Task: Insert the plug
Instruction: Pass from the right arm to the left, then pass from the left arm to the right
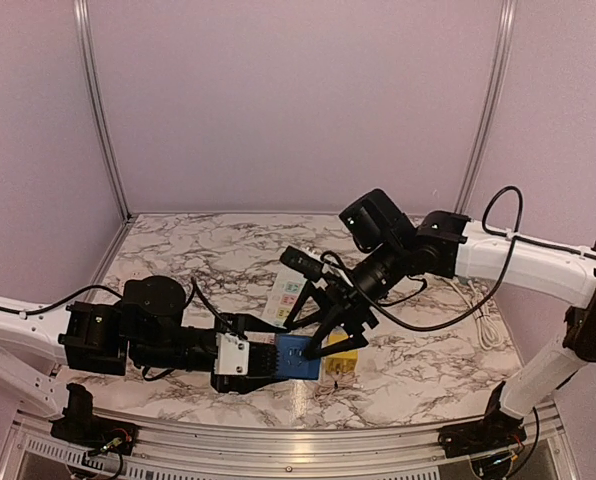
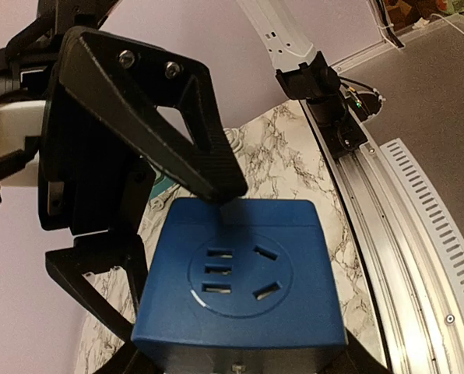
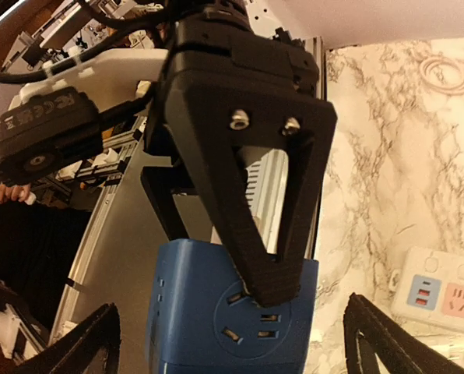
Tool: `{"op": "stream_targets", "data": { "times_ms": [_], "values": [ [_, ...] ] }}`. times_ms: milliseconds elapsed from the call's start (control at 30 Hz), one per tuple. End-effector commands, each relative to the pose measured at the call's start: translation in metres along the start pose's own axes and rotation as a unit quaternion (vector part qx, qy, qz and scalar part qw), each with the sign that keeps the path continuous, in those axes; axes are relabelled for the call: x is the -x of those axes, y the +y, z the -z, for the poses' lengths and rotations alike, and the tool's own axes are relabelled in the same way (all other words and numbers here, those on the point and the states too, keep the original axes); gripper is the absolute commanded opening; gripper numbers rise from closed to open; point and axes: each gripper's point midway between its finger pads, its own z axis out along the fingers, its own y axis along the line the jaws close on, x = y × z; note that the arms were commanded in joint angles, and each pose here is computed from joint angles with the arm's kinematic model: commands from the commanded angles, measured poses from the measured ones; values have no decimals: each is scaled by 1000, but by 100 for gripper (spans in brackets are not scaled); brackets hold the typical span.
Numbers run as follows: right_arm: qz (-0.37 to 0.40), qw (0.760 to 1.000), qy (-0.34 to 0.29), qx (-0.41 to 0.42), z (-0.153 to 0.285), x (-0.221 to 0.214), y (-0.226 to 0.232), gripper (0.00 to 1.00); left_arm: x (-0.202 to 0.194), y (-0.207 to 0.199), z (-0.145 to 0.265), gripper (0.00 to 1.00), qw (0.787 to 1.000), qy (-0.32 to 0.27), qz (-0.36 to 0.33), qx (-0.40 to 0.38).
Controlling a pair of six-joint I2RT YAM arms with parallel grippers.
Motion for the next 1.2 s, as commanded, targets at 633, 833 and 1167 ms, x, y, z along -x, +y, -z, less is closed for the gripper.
{"op": "stream_targets", "data": {
  "times_ms": [633, 833, 1167],
  "values": [
    [242, 884, -324, -234, 108, 84, 39, 98, 60, 83, 80, 30, 853, -362, 339, 166],
    [269, 900, -304, -157, 79, 83, 53, 96, 65, 82, 77, 30, 841, -385, 348, 153],
    [249, 921, -291, -72, 58, 81, 62, 91, 68, 75, 72, 31, 847, -386, 340, 134]
  ]
}}
